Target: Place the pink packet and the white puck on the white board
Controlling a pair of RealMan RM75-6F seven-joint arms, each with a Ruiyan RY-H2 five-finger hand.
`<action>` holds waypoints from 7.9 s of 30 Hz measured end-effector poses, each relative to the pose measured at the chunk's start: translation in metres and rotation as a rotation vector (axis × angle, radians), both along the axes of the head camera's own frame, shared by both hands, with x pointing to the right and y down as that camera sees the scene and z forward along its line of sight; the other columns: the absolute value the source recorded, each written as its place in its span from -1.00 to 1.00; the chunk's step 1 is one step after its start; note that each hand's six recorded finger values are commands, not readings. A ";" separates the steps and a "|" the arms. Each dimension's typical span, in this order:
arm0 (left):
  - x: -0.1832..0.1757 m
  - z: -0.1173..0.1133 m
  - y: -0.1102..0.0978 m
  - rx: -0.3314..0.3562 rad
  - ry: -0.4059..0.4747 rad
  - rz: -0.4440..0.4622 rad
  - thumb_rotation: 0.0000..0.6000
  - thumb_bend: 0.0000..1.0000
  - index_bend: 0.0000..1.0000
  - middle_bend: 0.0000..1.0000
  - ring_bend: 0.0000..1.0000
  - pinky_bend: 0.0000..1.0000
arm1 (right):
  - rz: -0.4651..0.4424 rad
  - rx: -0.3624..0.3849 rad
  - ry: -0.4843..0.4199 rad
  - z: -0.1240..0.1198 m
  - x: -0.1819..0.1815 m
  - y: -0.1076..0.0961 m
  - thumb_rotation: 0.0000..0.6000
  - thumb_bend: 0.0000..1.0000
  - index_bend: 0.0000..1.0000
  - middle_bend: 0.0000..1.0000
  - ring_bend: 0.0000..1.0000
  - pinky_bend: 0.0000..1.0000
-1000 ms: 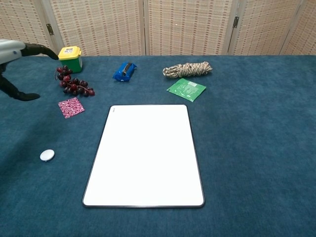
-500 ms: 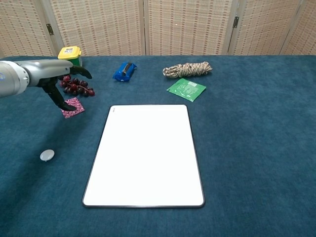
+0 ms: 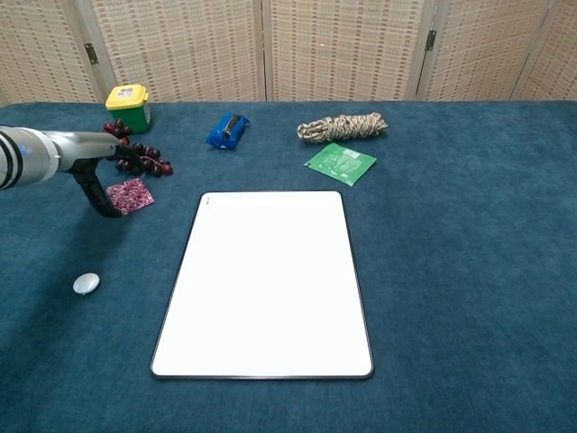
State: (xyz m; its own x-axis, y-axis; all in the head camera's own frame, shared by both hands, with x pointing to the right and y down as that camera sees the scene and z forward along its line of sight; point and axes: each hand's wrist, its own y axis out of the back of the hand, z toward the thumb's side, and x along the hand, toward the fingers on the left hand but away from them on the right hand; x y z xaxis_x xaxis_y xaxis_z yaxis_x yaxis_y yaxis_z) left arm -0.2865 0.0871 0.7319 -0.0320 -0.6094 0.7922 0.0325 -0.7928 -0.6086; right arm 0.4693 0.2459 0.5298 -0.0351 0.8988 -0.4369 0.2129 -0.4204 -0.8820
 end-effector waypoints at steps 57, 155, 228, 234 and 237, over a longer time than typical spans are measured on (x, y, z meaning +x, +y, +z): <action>-0.013 0.032 -0.012 0.125 0.006 0.577 1.00 -0.29 -0.44 -0.81 -0.85 -1.00 | 0.034 -0.001 0.044 -0.009 -0.005 0.010 1.00 -0.27 -0.93 -0.87 -0.81 -0.92; 0.124 -0.035 0.054 0.233 0.206 0.860 1.00 -0.29 -0.50 -0.76 -0.88 -1.00 | 0.030 -0.007 0.027 -0.004 -0.003 0.007 1.00 -0.27 -0.93 -0.87 -0.81 -0.92; -0.028 -0.026 0.130 0.154 0.151 0.632 1.00 -0.29 -0.08 -0.68 -0.77 -1.00 | -0.027 -0.003 -0.008 0.000 -0.018 0.001 1.00 -0.27 -0.93 -0.87 -0.81 -0.91; -0.026 -0.024 0.129 0.156 0.147 0.635 1.00 -0.29 -0.07 -0.68 -0.77 -1.00 | -0.024 -0.002 -0.005 -0.001 -0.017 0.002 1.00 -0.27 -0.93 -0.87 -0.81 -0.92; -0.027 -0.024 0.128 0.156 0.145 0.632 1.00 -0.29 -0.04 -0.68 -0.77 -1.00 | -0.024 -0.003 -0.006 -0.001 -0.017 0.002 1.00 -0.27 -0.93 -0.87 -0.81 -0.92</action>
